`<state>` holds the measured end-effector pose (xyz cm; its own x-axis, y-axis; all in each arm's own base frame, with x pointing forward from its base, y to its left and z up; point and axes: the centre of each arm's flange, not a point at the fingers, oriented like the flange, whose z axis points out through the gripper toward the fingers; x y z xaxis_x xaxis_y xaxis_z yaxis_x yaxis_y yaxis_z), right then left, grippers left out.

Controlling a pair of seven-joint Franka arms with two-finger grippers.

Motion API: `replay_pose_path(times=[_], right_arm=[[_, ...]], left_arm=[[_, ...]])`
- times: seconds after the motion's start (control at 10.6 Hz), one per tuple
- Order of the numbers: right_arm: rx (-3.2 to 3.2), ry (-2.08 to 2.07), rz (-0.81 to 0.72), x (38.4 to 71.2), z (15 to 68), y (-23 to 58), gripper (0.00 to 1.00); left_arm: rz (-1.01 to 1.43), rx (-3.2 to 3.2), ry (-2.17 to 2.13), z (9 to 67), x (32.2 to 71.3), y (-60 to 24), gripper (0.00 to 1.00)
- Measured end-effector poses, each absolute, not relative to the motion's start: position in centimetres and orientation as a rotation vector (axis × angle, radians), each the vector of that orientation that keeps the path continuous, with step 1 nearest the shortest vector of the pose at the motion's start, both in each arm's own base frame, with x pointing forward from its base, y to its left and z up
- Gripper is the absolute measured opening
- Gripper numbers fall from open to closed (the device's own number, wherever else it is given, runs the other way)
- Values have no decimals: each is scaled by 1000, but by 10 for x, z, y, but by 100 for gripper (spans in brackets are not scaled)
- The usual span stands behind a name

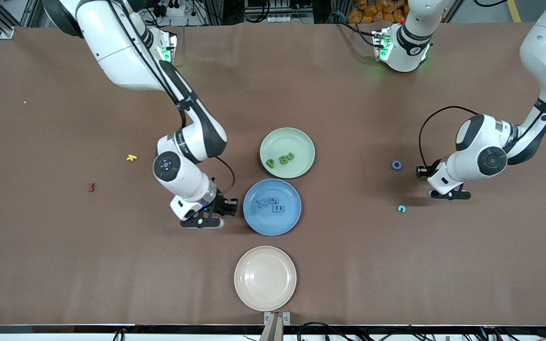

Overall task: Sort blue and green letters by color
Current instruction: 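Place the blue G on the blue plate while the left gripper lifts M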

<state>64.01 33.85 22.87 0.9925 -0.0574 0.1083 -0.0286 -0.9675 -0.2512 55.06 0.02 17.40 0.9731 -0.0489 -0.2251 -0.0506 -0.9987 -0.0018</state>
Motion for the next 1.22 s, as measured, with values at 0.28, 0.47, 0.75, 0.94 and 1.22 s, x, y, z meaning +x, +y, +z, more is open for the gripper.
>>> replay_pose_path(times=[0.28, 0.47, 0.75, 0.94, 1.22], right_arm=[[-2847, 40, -159, 630, 232, 379, 36], [-2848, 25, -135, 619, 221, 397, 36], [-2828, 95, -91, 597, 220, 432, 65], [-2820, 105, -97, 598, 225, 436, 92], [-2827, 104, -115, 620, 237, 405, 100]], left_arm=[[353, -3112, 79, 174, 551, 0, 35], [346, -3114, 84, 175, 551, -1, 35], [271, -3140, 141, 196, 561, -39, 35], [206, -3143, 153, 213, 570, -88, 35], [174, -3132, 52, 221, 562, -163, 35]])
